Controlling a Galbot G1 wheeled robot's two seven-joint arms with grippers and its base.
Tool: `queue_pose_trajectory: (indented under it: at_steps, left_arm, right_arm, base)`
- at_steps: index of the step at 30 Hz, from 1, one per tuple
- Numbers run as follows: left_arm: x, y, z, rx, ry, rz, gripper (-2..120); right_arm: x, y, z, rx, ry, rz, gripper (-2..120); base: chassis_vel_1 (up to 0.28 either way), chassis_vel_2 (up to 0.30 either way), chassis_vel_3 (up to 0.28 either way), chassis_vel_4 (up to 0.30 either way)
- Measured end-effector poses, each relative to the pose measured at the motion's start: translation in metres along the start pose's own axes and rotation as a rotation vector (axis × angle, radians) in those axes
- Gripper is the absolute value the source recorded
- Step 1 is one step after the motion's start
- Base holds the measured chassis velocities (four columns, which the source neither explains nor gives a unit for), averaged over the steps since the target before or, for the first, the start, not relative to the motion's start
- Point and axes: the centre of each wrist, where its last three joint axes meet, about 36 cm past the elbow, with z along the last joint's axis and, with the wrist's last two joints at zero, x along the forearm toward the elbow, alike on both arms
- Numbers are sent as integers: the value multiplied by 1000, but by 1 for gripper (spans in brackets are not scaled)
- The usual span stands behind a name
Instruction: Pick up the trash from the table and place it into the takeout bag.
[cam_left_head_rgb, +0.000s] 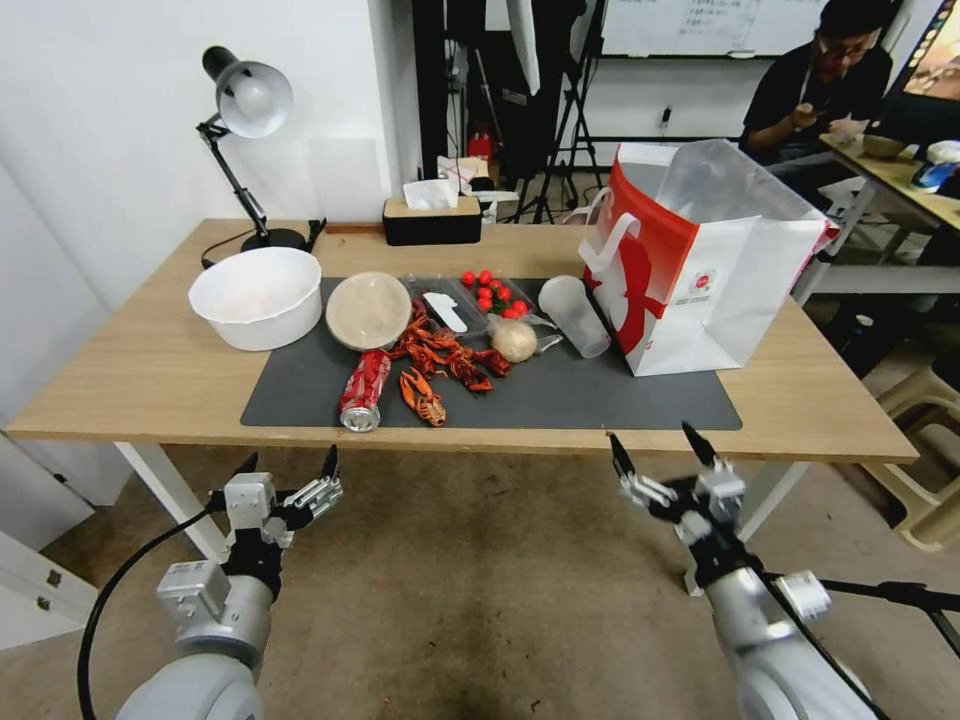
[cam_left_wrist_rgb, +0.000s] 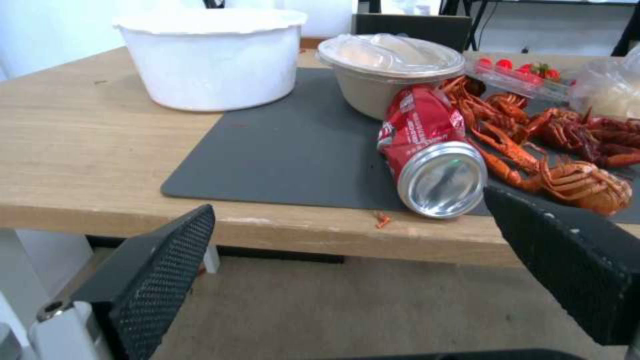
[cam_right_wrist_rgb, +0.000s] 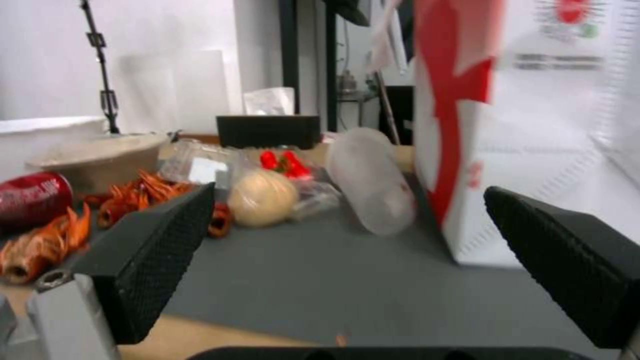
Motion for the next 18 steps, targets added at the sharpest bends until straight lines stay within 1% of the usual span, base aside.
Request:
queue_pose_trajectory:
  at_steps: [2,3,6,8,9,10,11,14,15,18]
  left_arm:
    - [0,-1,0,-1,0,-1,100]
    - [0,-1,0,-1,0,-1,100]
    - [1,-1,-1,-1,-6,-2,100]
    - [1,-1,-1,-1,-7,-2,100]
    - [2,0,-1,-3,-11,-5,100]
    - [2,0,0,-4,-14,-7,100]
    - [2,0,0,-4,-14,-7,100]
    - [4,0,1,-6,-15,-11,100]
    - [4,0,1,-6,-15,-11,100]
    - [3,1,2,-6,-16,-17,100]
  right_arm:
    - [-14,3,0,-3,-2,-19,100]
    - [-14,3,0,-3,-2,-19,100]
    - [-42,9,2,-18,13,-68,100]
    - [-45,10,2,-19,14,-72,100]
    - [-60,11,1,-17,18,-91,100]
    - [-70,10,0,-12,18,-103,100]
    - [-70,10,0,-12,18,-103,100]
    - [-103,4,-10,12,17,-124,100]
    - [-103,4,-10,12,17,-124,100]
    - [-128,-2,-18,41,42,-124,100]
  base:
    - [0,0,0,0]
    - [0,0,0,0]
    - [0,0,0,0]
    - [0,0,0,0]
    - [0,0,0,0]
    - [0,0,0,0]
    - [0,0,0,0]
    - [0,0,0,0]
    - [0,0,0,0]
    - [0,0,0,0]
